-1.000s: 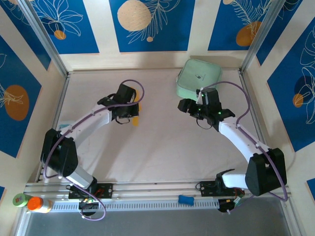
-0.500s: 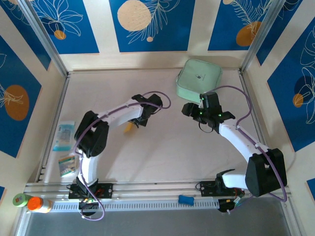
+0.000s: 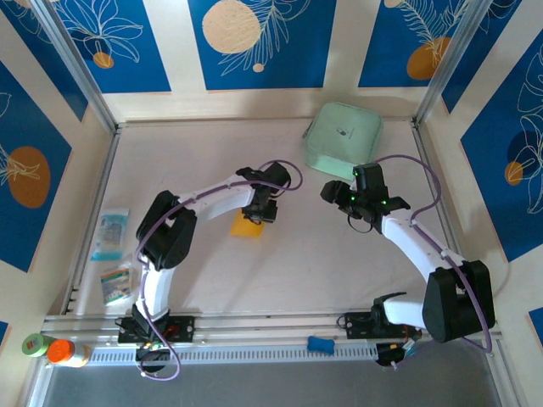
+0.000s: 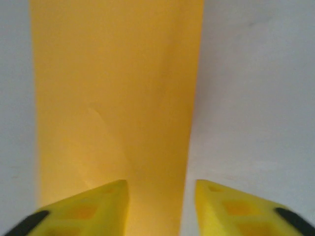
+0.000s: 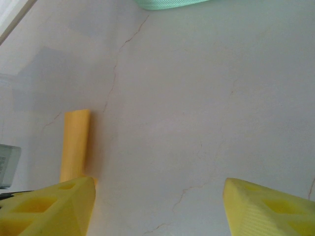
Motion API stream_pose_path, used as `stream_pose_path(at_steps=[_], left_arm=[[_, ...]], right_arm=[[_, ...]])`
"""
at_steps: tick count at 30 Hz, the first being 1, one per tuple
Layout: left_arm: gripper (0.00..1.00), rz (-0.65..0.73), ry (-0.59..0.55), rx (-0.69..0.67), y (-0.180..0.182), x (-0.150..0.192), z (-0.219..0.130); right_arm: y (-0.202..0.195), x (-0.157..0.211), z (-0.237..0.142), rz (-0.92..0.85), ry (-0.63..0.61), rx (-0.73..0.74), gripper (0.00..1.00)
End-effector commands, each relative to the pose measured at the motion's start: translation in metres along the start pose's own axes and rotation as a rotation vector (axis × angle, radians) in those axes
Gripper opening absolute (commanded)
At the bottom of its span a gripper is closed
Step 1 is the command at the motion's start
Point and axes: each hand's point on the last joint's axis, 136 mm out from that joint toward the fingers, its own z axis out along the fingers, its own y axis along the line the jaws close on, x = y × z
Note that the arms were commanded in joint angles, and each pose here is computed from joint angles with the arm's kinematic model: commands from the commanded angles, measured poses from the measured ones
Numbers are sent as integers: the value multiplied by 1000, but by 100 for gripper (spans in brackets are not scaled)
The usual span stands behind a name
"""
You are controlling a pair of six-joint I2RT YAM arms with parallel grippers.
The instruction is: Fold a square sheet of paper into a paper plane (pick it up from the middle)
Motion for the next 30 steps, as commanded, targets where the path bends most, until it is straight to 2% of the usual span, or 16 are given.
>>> stream_pose_path(at_steps=[1,4,7,12,13,14,21,24,30], left_arm=[[52,-103,-123,239,-15,-24,-44],[59,-191,-224,357,-4,-36,-71],[66,-301,-275,408,24,-38,-84],[77,-464,-305,415,80,-27,-82],[80,-491,-304,406,91,-22,-79],[88,-514,-302,396,101,-18,-77],[96,-566,-299,372,131,2,-64],[100,-569,-297,367,136,5,-60],[99,-546,-274,375,134,6,-54]], right_arm=[[14,10,5,-30,52,-36,66],[31,21,12,-86,103,-45,65],[56,40,25,-142,164,-71,65],[103,89,53,-200,319,-125,61],[111,100,59,-204,358,-138,60],[120,109,63,-207,388,-151,59],[152,151,97,-195,562,-204,55],[154,158,112,-183,605,-196,54],[144,169,132,-182,663,-151,53]])
